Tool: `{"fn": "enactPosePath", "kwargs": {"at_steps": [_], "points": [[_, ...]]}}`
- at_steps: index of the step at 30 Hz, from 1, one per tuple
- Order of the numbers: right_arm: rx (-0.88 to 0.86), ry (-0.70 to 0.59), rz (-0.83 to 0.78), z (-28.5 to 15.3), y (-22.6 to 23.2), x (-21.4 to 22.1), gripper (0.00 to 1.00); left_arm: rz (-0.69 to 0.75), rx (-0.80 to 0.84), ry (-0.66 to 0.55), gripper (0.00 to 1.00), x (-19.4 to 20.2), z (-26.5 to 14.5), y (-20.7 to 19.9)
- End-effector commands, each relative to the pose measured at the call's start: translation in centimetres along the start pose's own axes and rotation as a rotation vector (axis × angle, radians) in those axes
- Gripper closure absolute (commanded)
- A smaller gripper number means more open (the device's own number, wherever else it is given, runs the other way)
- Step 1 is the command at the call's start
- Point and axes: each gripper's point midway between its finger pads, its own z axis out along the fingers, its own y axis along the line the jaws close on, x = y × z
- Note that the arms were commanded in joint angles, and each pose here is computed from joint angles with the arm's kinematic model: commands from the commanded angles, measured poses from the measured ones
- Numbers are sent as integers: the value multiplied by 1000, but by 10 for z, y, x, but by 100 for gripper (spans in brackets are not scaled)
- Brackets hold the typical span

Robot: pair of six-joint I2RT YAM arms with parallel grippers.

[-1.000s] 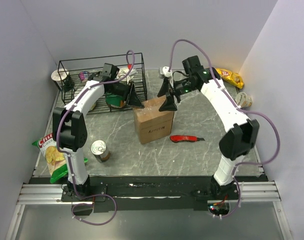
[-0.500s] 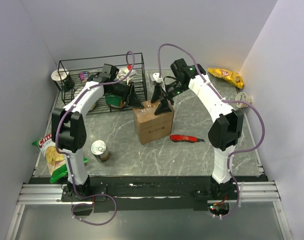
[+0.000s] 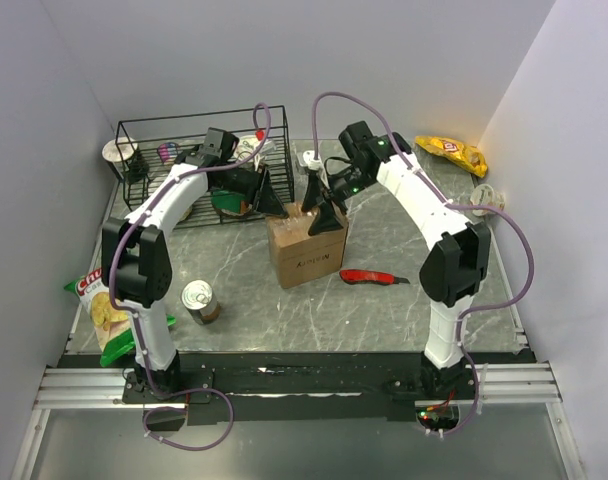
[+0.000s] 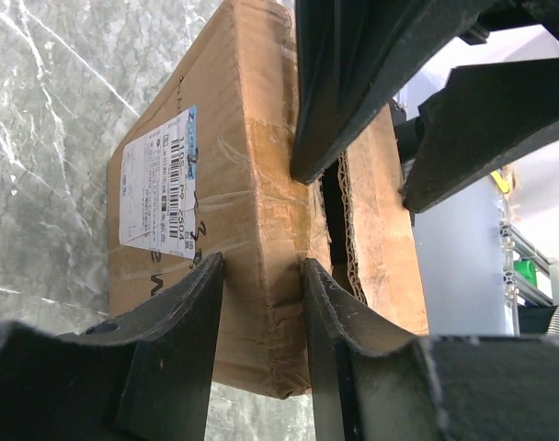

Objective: Unpack the express box

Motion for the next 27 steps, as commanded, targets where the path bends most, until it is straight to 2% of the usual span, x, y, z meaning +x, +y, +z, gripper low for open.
{"fn": "enactPosePath", "kwargs": {"at_steps": [1,8,9,11,12,13,15,17,21,22,26,27], "points": [[-151,179,364,-6,78,36,23,6,-147,56,62,17,1,26],[-169,210,411,-7,94,48,33,3,-197,54,63,14,-1,33],[-163,204,390,-9,95,44,39,-3,-206,57,63,15,-1,35],[-145,209,321,-14,95,41,44,-14,-206,62,64,19,-1,36],[-107,197,249,-18,92,32,52,-14,-211,64,64,19,-1,37],[-79,200,230,-19,91,31,54,-18,-214,64,64,20,-1,38],[49,205,113,-32,89,19,62,-34,-216,69,64,25,0,40],[154,176,1,-30,78,20,62,-47,-215,71,65,27,2,42],[307,148,-236,-36,98,10,66,-65,-219,69,66,29,2,43],[327,183,-233,-30,101,28,66,-69,-219,71,66,30,3,43],[418,142,-386,-29,117,23,71,-81,-222,72,68,34,2,42],[396,155,-399,-20,124,31,74,-82,-221,70,68,33,2,41]]}}
